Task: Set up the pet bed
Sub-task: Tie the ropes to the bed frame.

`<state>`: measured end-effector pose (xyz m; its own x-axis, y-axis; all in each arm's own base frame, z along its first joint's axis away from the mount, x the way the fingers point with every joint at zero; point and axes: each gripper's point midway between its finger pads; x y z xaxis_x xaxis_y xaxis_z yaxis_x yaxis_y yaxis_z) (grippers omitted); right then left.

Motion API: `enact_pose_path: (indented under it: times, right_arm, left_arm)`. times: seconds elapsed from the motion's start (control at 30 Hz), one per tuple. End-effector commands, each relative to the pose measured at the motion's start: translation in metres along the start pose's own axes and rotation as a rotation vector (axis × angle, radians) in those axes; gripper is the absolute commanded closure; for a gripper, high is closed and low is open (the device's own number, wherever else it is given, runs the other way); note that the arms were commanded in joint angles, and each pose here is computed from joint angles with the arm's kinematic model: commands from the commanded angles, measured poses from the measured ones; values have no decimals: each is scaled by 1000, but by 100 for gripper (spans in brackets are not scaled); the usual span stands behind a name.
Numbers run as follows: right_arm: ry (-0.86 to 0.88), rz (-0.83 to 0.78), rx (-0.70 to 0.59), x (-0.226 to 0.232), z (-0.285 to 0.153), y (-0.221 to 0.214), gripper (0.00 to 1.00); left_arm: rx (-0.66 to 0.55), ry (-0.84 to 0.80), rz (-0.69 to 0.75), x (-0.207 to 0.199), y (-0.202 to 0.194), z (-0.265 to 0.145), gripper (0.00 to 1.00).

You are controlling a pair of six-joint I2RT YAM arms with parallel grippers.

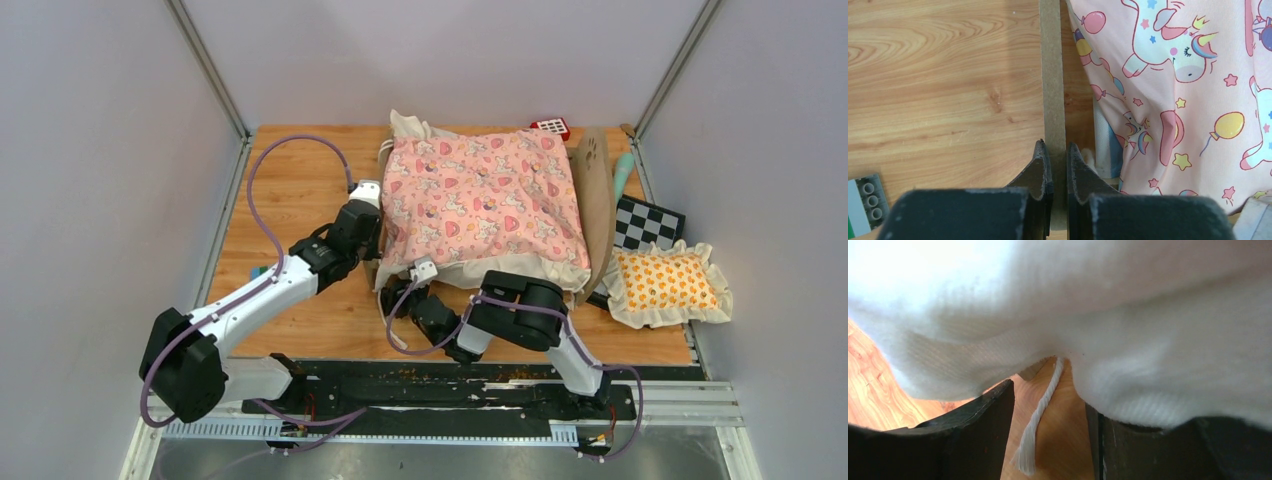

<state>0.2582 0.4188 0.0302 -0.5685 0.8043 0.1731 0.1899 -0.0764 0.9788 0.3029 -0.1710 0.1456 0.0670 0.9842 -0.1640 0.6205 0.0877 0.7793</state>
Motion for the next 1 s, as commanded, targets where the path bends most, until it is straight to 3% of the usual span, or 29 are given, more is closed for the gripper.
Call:
enact_pose_path:
  times: [0.0, 0.27, 0.47, 0.57, 0.97]
  right_arm:
    - [-26, -19, -52, -9, 19, 6, 45]
    - [-57, -49, -68, -20, 37, 0, 50]
    - [-23, -66, -103, -20, 34, 1, 86]
    - [-8, -58, -119, -21, 24, 7, 98]
    - [80, -46, -23, -3, -36, -10, 100]
  left_arm:
    - [57, -244, 97, -49, 1, -15, 100]
    - [51, -238, 97, -46, 2, -18, 100]
    - [48, -230, 98, -44, 2, -17, 100]
    - [48, -226, 100, -43, 1, -17, 100]
    - [27, -198, 95, -39, 6, -15, 100]
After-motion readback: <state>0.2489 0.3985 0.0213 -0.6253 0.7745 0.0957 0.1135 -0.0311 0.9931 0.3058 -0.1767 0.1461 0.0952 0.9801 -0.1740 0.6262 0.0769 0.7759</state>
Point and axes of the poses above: each gripper's point midway between its finger pads, its own z axis out along the fingers, its own x axis along the line the jaws close on, y = z × x, and after that the axes turned 10 degrees about -z, right-handed
